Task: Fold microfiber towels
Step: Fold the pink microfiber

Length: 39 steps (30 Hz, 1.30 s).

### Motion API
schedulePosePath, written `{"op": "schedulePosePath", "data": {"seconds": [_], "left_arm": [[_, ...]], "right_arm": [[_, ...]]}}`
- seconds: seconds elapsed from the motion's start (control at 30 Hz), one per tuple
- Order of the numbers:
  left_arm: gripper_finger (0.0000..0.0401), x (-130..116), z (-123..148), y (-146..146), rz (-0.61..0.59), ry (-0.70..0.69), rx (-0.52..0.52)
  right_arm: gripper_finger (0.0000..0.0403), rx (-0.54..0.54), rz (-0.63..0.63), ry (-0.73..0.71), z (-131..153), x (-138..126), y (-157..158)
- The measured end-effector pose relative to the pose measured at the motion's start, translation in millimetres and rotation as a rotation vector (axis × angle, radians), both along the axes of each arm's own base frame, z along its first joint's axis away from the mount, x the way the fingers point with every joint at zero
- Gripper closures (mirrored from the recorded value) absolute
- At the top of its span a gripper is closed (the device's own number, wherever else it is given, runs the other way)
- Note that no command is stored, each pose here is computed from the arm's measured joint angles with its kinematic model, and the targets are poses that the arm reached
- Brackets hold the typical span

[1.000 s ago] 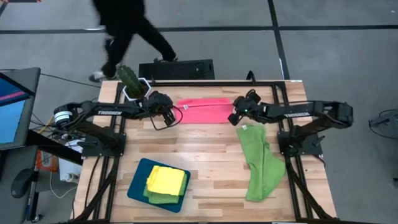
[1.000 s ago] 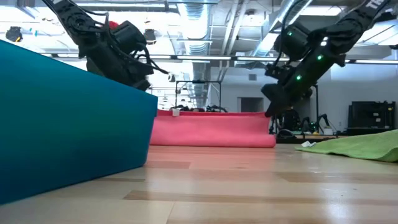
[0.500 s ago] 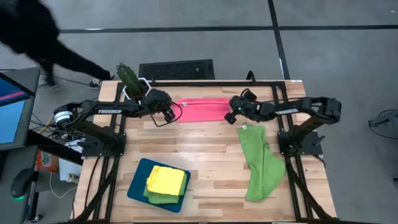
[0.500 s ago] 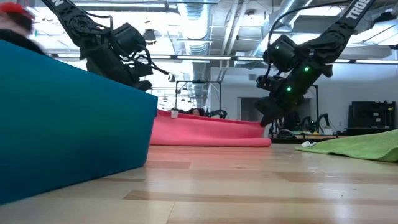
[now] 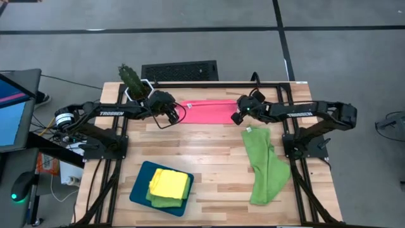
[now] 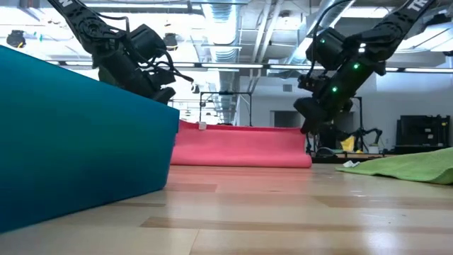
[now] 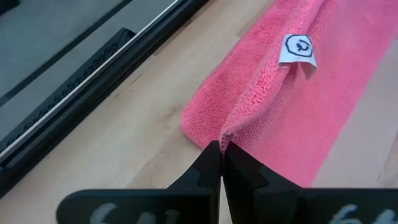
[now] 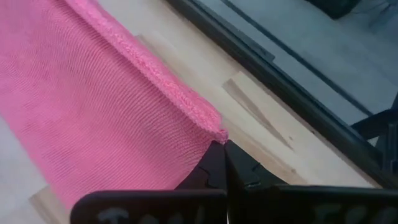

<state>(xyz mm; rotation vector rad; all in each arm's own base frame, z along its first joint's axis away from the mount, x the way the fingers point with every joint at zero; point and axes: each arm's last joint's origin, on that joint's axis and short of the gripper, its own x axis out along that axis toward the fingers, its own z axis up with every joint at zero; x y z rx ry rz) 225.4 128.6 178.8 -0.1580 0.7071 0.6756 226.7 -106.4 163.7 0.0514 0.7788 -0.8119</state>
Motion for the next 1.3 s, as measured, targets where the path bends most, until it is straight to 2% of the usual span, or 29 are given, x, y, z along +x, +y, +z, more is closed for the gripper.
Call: {"op": "schedulePosePath", "data": {"seconds": [0.2,0.37,0.63,0.77,0.97,1.3], "left_arm": [[0.0401,-2,-5,-1,-0.002,0.016,-0.011],[0.0401,1,-21,0,-0.001,0.064,-0.045],[0.0401,12,-35,7,-0.012,0.046,-0.006],[0.0397,17,-37,10,0.003,0.014,0.026],[0.0359,22,-32,13,0.016,-0.050,0.085],[0.0280,24,-31,11,-0.063,-0.070,0.072]], "right_arm": [[0.0397,0.073,0.014,-0.004,-13,3,-5],[0.0397,0.094,0.010,0.033,-28,7,-8],[0.0395,0.043,-0.042,0.048,-28,6,-13],[0.0380,0.045,-0.055,0.050,-28,4,-15],[0.0339,0.032,-0.104,0.052,-28,1,-21],[0.0295,0.031,-0.179,0.037,-27,-5,-31]]}}
